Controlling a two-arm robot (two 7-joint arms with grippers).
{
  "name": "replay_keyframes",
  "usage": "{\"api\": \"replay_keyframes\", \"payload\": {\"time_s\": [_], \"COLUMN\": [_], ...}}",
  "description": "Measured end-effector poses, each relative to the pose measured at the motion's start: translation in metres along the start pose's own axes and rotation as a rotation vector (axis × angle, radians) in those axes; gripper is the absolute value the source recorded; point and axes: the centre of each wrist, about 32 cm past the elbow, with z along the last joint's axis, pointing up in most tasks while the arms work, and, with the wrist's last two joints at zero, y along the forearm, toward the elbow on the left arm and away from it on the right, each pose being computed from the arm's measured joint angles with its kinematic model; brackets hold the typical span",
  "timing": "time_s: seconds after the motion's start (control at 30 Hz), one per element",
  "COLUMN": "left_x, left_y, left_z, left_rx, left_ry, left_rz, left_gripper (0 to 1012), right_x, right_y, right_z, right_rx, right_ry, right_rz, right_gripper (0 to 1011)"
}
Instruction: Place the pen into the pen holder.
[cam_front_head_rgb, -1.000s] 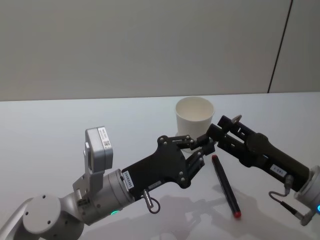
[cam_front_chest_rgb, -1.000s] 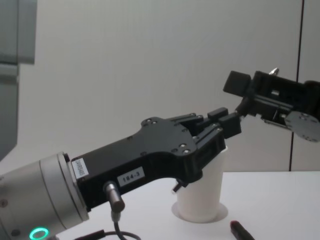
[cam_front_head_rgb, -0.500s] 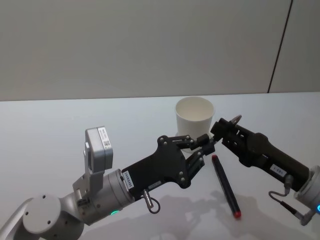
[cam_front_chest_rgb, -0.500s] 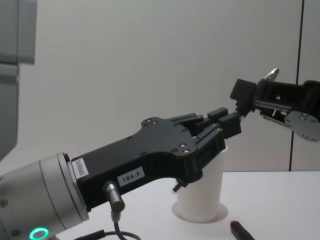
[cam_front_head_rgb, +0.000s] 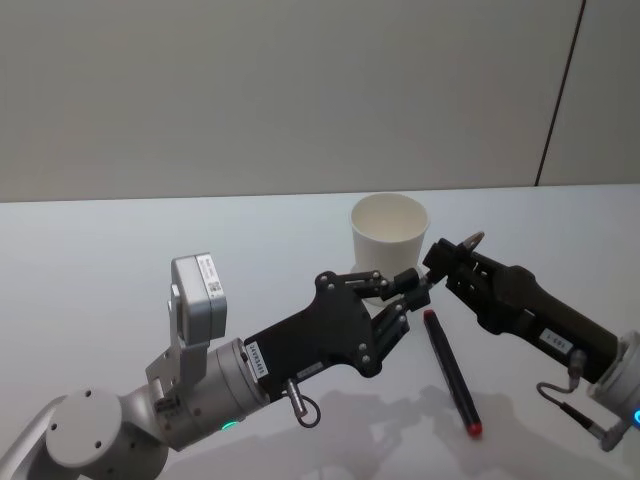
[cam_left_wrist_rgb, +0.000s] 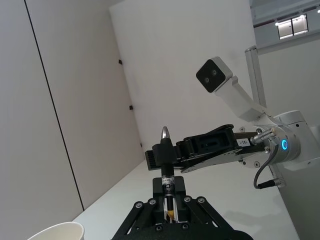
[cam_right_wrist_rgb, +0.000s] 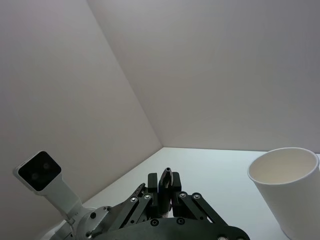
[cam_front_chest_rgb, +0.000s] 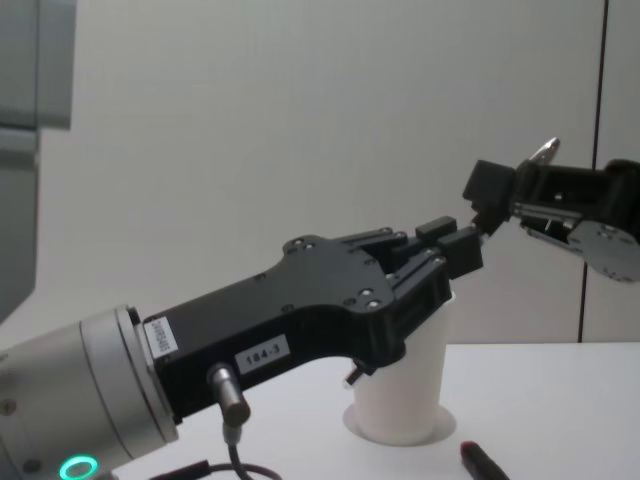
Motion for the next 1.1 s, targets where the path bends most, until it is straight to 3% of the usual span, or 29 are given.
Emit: {"api": "replay_keyframes", "payload": {"time_s": [0.23,0.37,0.47,1.1], "left_x": [0.0000,0.0001,0.0001,0.0000], "left_y": [0.0000,0.0001,0.0001,0.0000], "left_z": [0.0000,0.0001,0.0001,0.0000], "left_rx": [0.000,-0.001,-0.001,0.000], "left_ry": [0.000,0.000,-0.001,0.000], "left_rz": [0.000,0.000,0.000,0.000], "left_gripper": [132,216,351,929], "right_x": [0.0001,0.0004,0.0004,0.0001], "right_y": [-0.0001,-0.0004,-0.0004,-0.0001], "right_z": [0.0001,0.0002,0.0002,0.0000], "right_rx": [0.000,-0.001,-0.001,-0.001], "right_ry": [-0.001,-0.002,-0.002,-0.001], "right_rz": [-0.002,-0.005,-0.005,-0.003], "right_gripper": [130,129,129,129]}}
